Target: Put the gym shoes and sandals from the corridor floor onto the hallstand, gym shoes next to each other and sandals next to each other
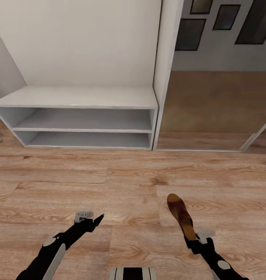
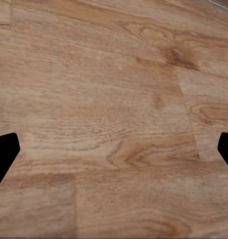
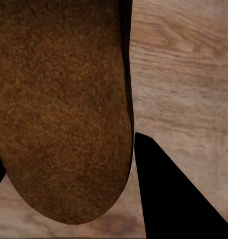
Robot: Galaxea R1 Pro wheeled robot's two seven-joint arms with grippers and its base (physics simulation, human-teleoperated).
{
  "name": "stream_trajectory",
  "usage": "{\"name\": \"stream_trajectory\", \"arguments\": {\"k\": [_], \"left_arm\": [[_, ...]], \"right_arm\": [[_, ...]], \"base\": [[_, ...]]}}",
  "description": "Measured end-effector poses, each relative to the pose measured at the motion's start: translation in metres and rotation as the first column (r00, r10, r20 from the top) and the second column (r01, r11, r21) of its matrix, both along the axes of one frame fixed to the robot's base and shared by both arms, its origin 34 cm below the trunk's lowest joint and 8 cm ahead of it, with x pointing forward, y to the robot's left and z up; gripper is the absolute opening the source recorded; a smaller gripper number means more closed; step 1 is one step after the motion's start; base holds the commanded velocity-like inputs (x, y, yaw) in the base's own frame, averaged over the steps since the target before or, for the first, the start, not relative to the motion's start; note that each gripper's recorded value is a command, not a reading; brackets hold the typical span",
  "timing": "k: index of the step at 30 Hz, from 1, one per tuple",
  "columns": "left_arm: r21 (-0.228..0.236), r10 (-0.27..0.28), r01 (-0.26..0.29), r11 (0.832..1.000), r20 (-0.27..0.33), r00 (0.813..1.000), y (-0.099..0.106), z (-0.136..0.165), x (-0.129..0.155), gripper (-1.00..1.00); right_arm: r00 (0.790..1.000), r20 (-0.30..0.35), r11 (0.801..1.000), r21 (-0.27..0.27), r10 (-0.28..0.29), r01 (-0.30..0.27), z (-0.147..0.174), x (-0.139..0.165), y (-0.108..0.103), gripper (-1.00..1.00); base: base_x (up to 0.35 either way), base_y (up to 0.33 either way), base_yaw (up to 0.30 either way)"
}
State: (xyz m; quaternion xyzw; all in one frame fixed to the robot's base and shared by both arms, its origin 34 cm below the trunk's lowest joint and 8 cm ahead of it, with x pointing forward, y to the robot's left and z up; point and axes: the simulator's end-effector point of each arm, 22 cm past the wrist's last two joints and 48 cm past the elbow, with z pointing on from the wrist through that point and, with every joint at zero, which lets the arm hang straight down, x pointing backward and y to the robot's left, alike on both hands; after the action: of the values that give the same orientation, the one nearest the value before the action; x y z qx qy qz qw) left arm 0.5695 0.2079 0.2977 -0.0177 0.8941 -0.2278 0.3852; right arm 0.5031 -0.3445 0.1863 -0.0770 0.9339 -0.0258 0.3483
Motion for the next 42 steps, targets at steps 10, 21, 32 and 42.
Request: {"name": "stream_trajectory", "arguments": {"k": [10,21,32,42], "left_arm": [[0.147,0.129,-0.125,0.981,-0.014,0.992,0.058,-0.009,-0.046,1.00],[0.245,0.203,-0.194,0.950,-0.011,0.979,0.090,-0.033,-0.091,1.00],[0.269,0.236,-0.221,0.937,-0.025,0.971,0.105,-0.039,-0.109,1.00],[0.271,0.244,-0.242,0.932,0.024,0.969,0.110,-0.029,-0.103,1.00]], "right_arm": [[0.992,0.013,0.992,0.015,-0.123,0.123,0.022,-0.013,-0.029,-1.00],[0.992,0.029,0.992,0.024,-0.122,0.122,0.036,-0.035,-0.024,-1.00],[0.991,0.042,0.992,0.033,-0.125,0.124,0.039,-0.037,-0.018,-1.00],[0.990,0.058,0.991,0.035,-0.127,0.126,0.045,-0.032,-0.018,-1.00]], "base": [[0.000,0.000,-0.155],[0.000,0.000,-0.146],[0.000,0.000,-0.145],[0.000,0.000,-0.153]]}}
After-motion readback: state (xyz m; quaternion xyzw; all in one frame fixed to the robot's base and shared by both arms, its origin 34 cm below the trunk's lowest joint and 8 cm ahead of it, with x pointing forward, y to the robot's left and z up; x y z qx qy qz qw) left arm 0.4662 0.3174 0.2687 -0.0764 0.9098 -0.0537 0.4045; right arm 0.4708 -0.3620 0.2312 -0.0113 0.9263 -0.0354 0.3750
